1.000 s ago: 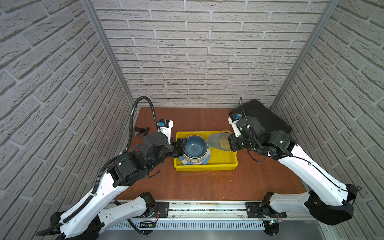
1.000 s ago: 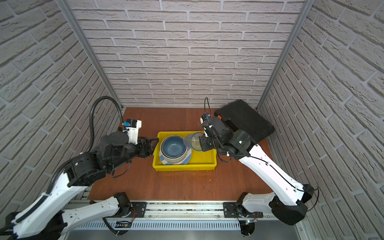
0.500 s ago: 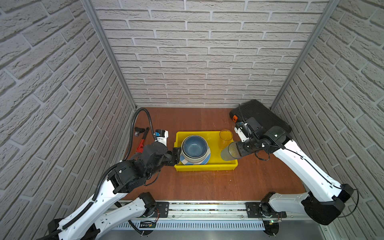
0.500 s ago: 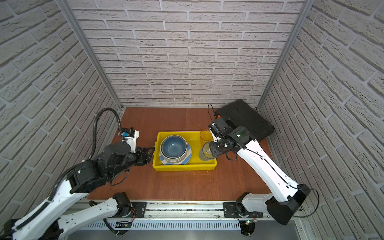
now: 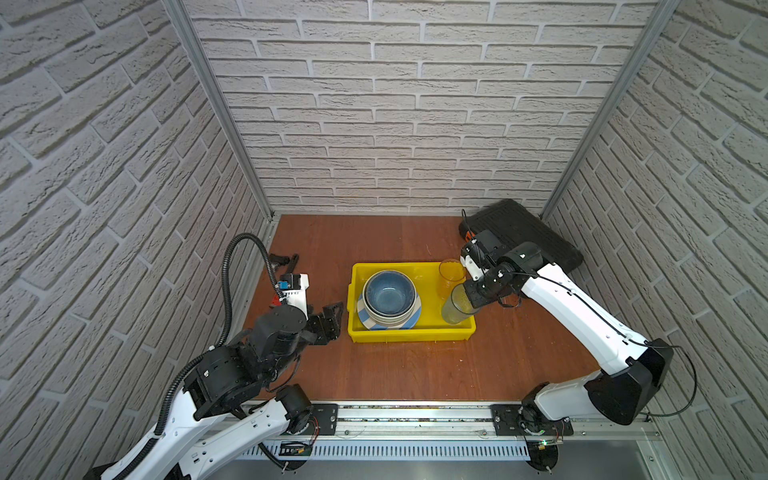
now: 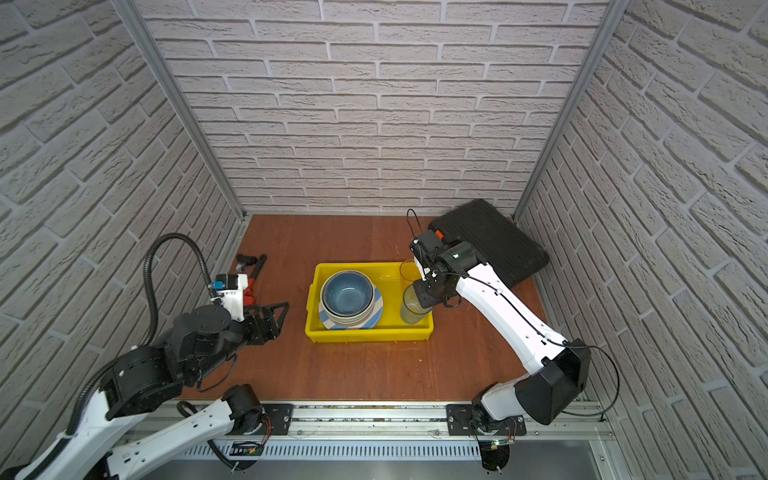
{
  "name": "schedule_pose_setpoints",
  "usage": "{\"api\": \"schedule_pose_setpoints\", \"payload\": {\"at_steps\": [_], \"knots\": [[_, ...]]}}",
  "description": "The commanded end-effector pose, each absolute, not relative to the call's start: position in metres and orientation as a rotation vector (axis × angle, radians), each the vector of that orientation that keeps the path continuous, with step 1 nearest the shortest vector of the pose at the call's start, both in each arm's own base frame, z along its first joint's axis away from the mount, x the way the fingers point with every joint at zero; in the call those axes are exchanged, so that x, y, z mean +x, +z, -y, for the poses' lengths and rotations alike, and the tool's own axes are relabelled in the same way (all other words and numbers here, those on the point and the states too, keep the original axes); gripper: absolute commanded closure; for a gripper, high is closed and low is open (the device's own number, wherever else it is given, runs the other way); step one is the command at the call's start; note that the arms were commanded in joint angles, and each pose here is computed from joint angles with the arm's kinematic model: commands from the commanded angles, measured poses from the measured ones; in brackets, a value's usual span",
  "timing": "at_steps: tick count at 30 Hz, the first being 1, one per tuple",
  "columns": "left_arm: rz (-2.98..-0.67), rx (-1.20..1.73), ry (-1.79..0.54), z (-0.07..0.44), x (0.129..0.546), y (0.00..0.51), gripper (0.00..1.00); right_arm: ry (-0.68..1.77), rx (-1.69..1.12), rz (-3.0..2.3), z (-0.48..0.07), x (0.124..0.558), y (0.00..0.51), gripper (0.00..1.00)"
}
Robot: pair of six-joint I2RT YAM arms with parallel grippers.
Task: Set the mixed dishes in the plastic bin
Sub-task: 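Lower the frosted cup into the bin beside the pink cup, open right gripper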
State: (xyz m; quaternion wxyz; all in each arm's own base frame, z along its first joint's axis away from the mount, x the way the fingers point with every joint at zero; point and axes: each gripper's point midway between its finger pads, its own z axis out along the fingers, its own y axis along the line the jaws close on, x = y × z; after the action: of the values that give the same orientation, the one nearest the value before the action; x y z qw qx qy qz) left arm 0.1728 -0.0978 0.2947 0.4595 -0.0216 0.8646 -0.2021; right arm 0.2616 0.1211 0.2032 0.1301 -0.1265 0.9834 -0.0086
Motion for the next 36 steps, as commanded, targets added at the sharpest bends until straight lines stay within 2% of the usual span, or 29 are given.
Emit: {"api": "schedule_pose_setpoints", "payload": {"at_steps": [1, 13, 36], "knots": [[-2.132, -0.093, -0.447, 0.087, 0.173, 0.288, 0.18, 0.009, -0.39, -2.856, -0.127, 0.267, 0.198, 0.94], [-2.135, -0.114, -0.398, 0.072, 0.168, 0.281, 0.14, -0.033, -0.393, -2.96, -0.122, 0.262, 0.164, 0.94], [-2.149, -0.148, -0.382, 0.066, 0.166, 0.27, 0.13, -0.072, -0.35, -3.01, -0.112, 0.254, 0.132, 0.93]]}}
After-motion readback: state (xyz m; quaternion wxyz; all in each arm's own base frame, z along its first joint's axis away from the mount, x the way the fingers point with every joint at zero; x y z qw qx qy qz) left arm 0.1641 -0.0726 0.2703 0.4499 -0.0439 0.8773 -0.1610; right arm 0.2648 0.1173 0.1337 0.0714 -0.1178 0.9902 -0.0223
